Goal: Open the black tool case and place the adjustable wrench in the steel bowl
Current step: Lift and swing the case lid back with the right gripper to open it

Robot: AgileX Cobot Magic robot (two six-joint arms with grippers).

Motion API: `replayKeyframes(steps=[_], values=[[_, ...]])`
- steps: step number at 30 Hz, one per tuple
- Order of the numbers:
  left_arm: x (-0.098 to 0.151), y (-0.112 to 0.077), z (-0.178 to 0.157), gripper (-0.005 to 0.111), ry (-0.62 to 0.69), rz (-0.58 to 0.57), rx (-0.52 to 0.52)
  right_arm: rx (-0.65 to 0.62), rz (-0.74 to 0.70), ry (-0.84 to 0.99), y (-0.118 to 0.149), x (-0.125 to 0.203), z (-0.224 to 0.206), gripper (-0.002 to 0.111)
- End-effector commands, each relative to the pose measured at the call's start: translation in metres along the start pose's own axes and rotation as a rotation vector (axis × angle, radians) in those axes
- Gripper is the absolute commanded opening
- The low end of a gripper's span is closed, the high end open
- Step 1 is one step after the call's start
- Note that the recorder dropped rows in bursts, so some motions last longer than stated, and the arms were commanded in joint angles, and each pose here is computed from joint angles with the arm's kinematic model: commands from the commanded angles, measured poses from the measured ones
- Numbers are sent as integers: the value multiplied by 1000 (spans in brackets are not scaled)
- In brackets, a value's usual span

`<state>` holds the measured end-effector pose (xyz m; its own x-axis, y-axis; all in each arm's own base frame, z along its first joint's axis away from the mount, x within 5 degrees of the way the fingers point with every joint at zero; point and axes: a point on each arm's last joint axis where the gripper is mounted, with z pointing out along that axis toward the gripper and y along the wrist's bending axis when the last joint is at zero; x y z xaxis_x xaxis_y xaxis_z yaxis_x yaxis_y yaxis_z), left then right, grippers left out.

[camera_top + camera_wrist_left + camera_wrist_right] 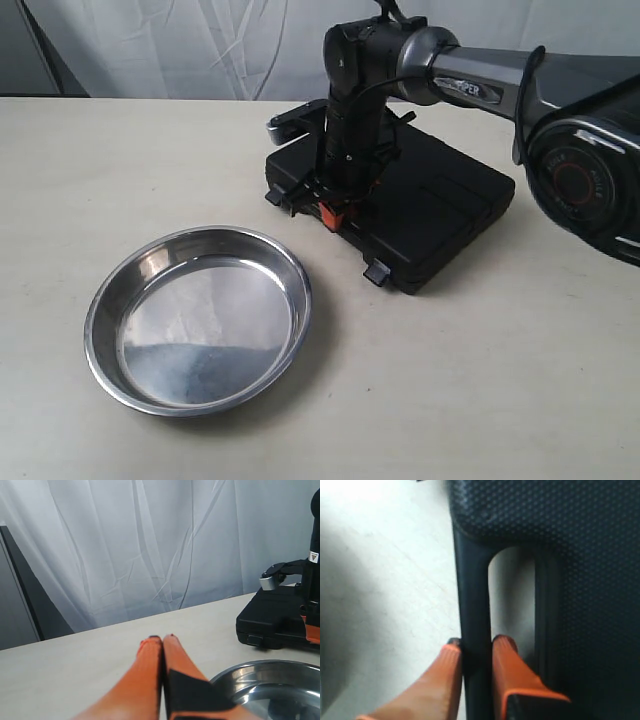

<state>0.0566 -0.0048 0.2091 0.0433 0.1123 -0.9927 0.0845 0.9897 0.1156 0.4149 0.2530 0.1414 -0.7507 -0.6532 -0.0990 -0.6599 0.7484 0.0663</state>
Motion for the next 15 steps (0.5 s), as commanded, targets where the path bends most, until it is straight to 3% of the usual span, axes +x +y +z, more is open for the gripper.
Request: replayKeyframes(steps=[1, 5, 15], values=[[0, 0, 0, 0, -5, 1, 6, 6, 9, 17, -3, 2, -2, -1], [0, 0, 0, 0, -5, 1, 6, -32, 22, 6, 2, 2, -14, -1], [0, 0, 0, 0, -5, 1, 6, -29, 13, -190, 13, 7, -107, -1]])
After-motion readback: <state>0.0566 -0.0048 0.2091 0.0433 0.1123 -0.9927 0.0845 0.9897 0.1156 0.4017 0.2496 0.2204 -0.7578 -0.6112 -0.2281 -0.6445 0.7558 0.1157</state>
